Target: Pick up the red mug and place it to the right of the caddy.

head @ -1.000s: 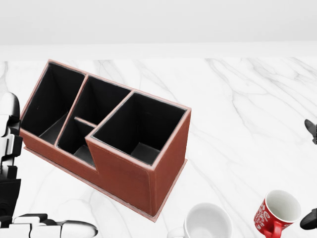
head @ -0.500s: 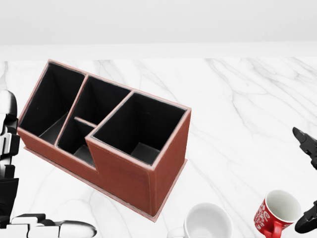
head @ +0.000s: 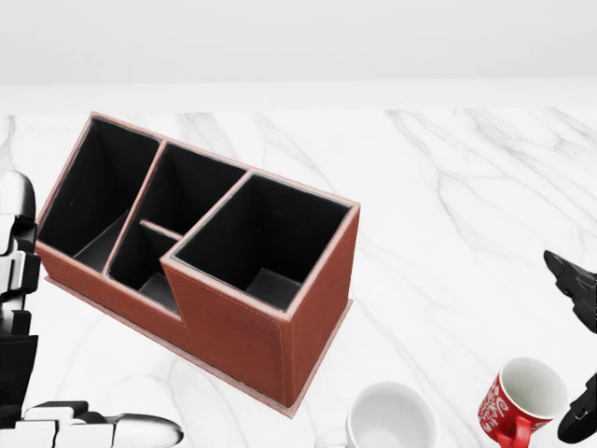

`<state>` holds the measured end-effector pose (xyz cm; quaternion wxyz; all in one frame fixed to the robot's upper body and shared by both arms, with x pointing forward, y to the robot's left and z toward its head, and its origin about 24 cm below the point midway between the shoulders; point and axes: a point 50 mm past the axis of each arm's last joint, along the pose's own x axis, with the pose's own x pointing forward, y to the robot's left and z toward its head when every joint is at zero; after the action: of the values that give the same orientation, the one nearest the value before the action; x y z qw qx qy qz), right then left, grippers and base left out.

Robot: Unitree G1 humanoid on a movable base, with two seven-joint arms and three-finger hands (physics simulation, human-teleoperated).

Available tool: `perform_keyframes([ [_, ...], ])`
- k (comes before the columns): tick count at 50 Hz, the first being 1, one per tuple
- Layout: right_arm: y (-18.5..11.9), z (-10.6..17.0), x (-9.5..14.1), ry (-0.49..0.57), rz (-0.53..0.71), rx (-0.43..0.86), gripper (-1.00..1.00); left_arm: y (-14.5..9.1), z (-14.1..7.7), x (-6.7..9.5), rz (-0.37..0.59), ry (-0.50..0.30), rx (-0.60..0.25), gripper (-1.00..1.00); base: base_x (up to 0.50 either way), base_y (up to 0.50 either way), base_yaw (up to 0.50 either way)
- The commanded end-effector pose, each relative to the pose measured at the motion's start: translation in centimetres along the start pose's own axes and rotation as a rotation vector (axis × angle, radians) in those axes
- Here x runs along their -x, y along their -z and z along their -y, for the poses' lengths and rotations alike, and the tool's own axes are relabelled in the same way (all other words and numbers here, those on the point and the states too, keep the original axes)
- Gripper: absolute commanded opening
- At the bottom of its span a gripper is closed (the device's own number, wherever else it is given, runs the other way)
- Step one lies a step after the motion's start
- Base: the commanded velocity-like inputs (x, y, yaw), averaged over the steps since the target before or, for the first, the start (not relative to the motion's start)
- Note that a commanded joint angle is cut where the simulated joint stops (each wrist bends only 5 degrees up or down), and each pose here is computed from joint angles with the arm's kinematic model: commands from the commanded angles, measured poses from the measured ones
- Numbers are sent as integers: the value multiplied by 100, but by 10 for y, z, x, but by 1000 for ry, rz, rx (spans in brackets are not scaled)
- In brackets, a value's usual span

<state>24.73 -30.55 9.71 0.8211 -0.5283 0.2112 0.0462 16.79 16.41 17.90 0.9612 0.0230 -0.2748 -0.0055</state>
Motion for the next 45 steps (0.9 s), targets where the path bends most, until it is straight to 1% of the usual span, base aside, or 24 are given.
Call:
perform_keyframes([
  [1, 3, -7, -7, -40, -47, 41, 100, 1, 0, 0, -3, -1, 2, 100, 0, 0, 0],
  [9, 3, -8, -13, -62, -59, 71, 100, -1, 0, 0, 5, -1, 0, 100, 0, 0, 0],
  [15, -1, -1, -16, -45, -59, 81, 100, -2, 0, 0, 7, 0, 0, 100, 0, 0, 0],
  [19, -1, 0, -19, -53, -70, 94, 100, -1, 0, 0, 4, 2, 0, 100, 0, 0, 0],
  [21, -1, -1, -19, -54, -68, 96, 100, -2, 0, 0, 7, 0, -2, 100, 0, 0, 0],
  [26, 3, -14, -21, -106, -86, 142, 100, -1, 0, 0, 2, 2, -1, 100, 0, 0, 0],
  [32, 1, -14, -24, -112, -84, 144, 100, -1, 0, 0, 3, 0, -2, 100, 0, 0, 0],
  [40, -3, -11, -23, -94, -76, 159, 100, 0, 0, 0, 0, 1, -2, 100, 0, 0, 0],
  [45, -9, -5, -21, -59, -66, 164, 100, -1, 0, 0, 4, 1, 0, 100, 0, 0, 0],
])
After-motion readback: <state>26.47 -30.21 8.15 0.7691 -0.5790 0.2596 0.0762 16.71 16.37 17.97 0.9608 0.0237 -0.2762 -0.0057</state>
